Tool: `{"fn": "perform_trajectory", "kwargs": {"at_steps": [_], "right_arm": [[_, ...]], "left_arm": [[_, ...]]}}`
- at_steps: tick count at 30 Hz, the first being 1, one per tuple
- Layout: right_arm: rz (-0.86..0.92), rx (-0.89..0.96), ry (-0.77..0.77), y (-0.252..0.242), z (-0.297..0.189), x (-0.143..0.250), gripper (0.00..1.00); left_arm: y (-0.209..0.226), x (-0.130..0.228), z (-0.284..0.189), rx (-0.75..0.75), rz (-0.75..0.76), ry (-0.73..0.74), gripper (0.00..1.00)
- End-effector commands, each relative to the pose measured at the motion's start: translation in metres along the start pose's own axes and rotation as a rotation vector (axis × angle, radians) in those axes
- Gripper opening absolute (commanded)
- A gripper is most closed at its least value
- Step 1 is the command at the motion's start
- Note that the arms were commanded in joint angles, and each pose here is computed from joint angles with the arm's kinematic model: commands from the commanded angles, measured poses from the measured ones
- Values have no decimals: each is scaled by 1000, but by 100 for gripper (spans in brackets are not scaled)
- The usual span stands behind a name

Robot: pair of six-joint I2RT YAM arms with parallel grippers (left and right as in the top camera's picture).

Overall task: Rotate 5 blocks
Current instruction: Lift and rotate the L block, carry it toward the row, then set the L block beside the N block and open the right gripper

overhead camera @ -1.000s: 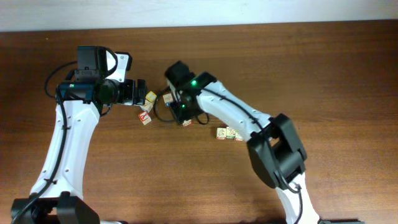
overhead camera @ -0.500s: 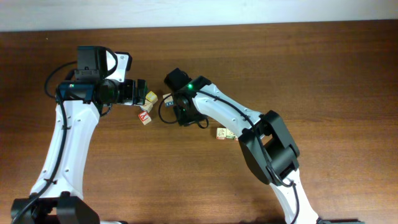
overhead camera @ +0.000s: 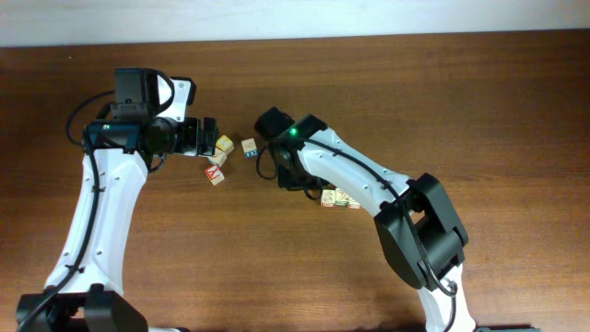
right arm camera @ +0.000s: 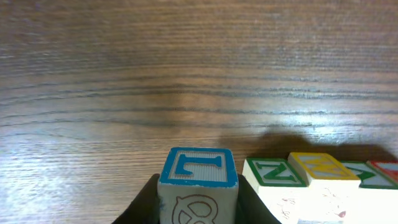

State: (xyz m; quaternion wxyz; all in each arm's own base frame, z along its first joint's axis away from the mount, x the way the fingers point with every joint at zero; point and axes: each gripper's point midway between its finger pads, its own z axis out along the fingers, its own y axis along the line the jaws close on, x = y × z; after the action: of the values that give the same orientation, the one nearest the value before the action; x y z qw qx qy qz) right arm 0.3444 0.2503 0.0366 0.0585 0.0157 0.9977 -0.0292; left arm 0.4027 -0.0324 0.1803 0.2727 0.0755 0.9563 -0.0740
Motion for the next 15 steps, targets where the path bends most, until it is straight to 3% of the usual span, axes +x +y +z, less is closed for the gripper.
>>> {"fn": "perform_trajectory", "kwargs": {"at_steps": [1, 15], "right_arm": [[45, 16, -1, -7, 9, 2, 18], [109, 19, 43, -15, 23, 12, 18]], "left_arm": [[3, -7, -3, -8, -13, -18, 99], [3, -7, -3, -8, -13, -18, 99]]}}
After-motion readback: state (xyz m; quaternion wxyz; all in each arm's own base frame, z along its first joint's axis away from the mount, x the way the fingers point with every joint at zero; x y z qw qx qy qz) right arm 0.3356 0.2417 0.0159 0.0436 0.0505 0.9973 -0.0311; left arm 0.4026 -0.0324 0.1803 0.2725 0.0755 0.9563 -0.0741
